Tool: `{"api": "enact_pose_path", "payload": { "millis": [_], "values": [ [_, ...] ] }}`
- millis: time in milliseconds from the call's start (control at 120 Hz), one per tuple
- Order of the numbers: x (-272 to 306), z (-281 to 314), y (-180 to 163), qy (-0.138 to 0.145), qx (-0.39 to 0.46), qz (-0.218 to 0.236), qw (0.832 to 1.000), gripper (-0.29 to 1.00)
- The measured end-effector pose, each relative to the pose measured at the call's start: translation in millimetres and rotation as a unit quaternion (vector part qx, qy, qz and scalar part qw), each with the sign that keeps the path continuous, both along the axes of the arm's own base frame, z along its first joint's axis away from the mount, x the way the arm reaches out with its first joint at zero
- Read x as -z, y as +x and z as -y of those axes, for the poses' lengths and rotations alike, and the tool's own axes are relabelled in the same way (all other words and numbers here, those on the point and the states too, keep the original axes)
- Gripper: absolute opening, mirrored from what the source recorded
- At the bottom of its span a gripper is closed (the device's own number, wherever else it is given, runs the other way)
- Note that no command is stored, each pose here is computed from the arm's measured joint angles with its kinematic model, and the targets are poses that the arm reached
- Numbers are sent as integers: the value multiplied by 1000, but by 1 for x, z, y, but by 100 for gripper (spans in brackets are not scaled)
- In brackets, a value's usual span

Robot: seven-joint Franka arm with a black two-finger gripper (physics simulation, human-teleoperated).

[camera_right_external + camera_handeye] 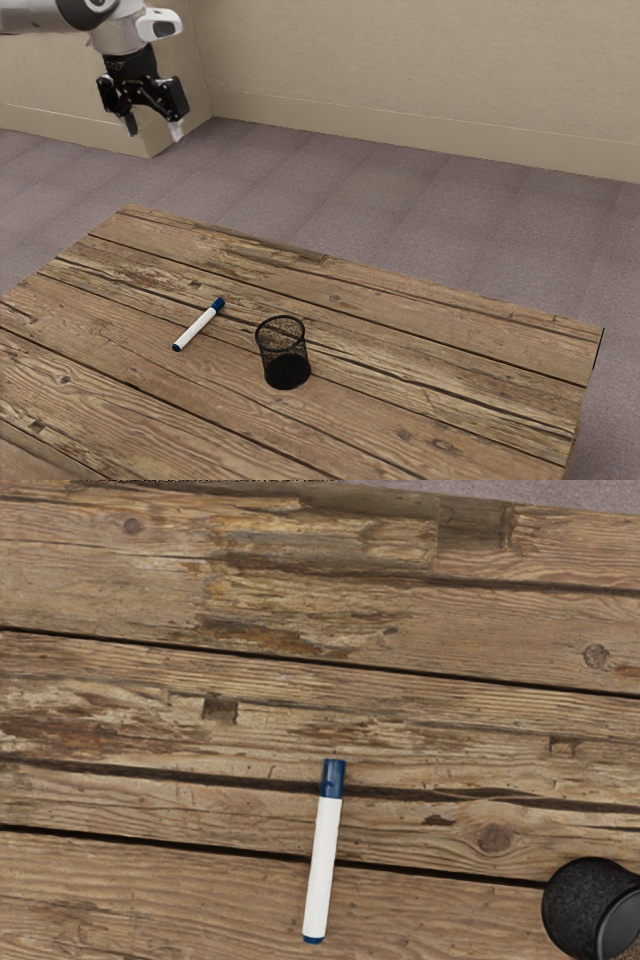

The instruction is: Put the marker into the pen holder.

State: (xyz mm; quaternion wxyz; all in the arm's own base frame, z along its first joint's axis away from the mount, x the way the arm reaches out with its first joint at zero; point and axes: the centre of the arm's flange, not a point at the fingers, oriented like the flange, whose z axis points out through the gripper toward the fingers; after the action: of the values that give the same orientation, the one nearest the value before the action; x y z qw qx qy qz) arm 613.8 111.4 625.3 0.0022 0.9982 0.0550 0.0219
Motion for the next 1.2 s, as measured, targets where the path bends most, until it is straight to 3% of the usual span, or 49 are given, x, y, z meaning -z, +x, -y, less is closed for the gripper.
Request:
{"api": "enact_pose_path", "payload": {
  "millis": [200,350,600,833,992,1200],
  "values": [
    [0,-9,0,-3,26,0,1000,68],
    [10,-26,3,-22,30,-1,999,68],
    [202,-33,77,-40,53,-94,993,68],
    [296,5,102,-4,118,-115,986,68],
    [356,26,71,2,162,-128,978,68],
    [373,21,57,17,188,-81,979,68]
  ]
}}
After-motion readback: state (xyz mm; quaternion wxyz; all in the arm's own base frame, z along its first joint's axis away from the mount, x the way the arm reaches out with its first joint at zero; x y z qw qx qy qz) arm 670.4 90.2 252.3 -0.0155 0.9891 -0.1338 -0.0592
